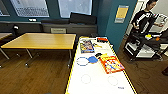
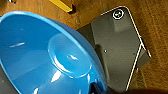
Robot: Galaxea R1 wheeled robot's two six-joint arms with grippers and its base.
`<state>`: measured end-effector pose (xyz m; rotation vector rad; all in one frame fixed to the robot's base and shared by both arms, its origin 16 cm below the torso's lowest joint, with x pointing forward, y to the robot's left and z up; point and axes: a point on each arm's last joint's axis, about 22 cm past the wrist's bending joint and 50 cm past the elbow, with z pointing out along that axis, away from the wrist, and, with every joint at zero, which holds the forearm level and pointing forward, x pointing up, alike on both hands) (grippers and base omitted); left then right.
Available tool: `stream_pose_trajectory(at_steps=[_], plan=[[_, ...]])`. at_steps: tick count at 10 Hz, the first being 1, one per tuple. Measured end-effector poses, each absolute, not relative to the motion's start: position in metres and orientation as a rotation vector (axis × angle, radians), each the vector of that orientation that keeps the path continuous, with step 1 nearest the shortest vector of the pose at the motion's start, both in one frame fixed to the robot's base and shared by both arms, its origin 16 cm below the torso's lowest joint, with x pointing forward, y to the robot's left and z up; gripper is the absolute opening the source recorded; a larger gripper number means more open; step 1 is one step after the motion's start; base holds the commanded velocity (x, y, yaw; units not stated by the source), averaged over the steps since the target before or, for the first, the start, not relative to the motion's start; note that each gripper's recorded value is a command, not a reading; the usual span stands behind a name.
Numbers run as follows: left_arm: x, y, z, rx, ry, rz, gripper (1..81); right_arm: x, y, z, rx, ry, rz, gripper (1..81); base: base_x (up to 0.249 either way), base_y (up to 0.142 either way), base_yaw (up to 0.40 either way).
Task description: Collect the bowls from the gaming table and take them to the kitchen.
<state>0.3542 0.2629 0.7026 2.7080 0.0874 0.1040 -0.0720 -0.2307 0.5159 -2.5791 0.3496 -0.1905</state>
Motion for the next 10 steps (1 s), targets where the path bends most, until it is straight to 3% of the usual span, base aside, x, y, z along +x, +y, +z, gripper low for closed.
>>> stream_pose_trajectory(at_steps=[3,5,8,10], plan=[[0.305,0.319,0.692,2.782,0.149,0.019,1.0,-0.072,-0.231,0.516,-2.579,0.350,-0.191,1.0,0.000,0.000,0.000],[0.266,0.312,0.686,2.751,0.144,-0.060,1.0,-0.072,-0.230,0.516,-2.579,0.349,-0.189,1.0,0.000,0.000,0.000],[0.238,0.353,0.686,2.782,0.206,-0.085,1.0,-0.073,-0.227,0.516,-2.575,0.348,-0.184,1.0,0.000,0.000,0.000],[0.208,0.362,0.667,2.807,0.187,-0.159,1.0,-0.074,-0.226,0.516,-2.575,0.346,-0.175,1.0,0.000,0.000,0.000]])
